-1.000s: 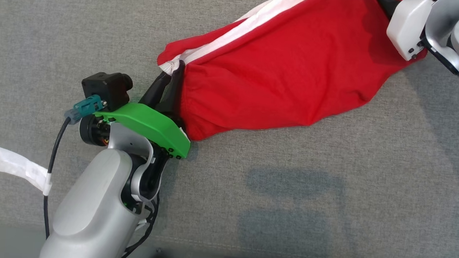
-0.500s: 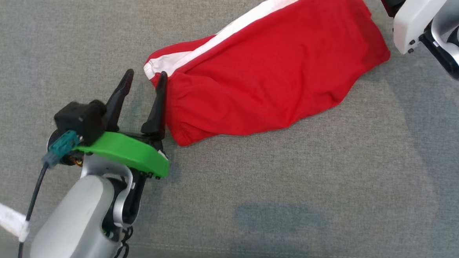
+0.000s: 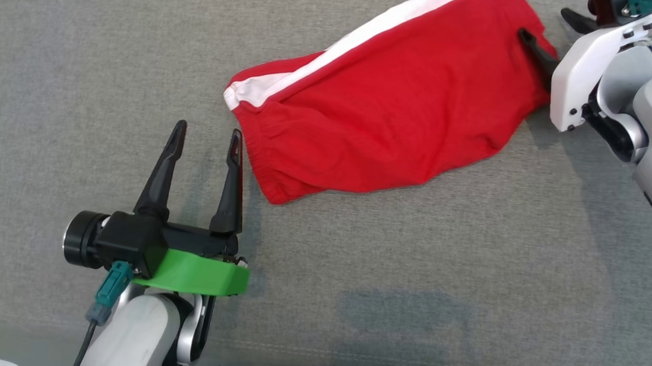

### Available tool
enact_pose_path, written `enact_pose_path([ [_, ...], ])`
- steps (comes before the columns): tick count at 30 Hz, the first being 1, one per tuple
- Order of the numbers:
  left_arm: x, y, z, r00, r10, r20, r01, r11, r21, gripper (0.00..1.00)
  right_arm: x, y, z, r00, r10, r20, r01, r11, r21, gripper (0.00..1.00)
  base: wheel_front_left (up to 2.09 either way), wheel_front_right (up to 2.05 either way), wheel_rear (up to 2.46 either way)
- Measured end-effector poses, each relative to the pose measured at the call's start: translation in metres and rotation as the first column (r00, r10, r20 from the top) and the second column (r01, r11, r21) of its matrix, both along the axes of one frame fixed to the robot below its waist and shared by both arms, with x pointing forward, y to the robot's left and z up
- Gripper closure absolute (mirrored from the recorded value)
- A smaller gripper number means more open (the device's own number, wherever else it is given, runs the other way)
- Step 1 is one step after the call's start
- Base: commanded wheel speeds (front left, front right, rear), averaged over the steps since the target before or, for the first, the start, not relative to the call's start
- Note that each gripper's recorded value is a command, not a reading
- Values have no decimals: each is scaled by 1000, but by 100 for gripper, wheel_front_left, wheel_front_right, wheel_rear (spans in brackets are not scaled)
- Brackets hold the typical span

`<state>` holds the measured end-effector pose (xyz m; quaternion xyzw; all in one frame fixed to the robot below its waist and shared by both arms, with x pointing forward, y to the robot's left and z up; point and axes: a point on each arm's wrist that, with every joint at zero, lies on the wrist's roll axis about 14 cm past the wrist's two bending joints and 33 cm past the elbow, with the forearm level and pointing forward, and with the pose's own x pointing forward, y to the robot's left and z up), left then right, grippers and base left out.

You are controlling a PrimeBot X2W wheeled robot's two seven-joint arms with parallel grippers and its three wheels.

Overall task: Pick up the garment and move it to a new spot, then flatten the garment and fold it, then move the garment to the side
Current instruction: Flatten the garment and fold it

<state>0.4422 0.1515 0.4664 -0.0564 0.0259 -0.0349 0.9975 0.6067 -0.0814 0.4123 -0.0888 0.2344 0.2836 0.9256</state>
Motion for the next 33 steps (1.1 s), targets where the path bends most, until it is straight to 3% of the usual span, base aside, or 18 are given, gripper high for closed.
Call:
enact_pose_path([
  [5,-3,10,-9,999,31,-26,-31,1000,-1,0,-2,24,-27,997,16,-73,-15,1000,17,0,0,0,0],
  [6,-3,11,-7,999,35,-18,-36,999,-3,0,-2,28,-29,996,15,-83,-12,999,31,58,0,0,0],
  [7,-3,14,-4,999,45,-8,-45,999,-5,0,-2,32,-30,996,15,-89,-11,999,45,100,0,0,0],
  [12,-11,22,-4,998,66,-10,-66,998,-7,0,-17,53,-29,991,38,-125,-23,992,123,100,0,0,0],
  [18,-31,25,-14,997,65,-50,-66,998,-17,0,-44,45,-21,991,15,-134,13,978,207,100,0,0,0],
  [27,-69,14,-14,997,29,-71,-33,998,-45,0,-92,-42,-7,973,-173,-155,201,963,181,100,0,0,0],
  [33,-79,-12,-6,998,-46,-49,42,996,-84,0,-112,-96,9,934,-330,-138,352,917,186,100,0,0,0],
])
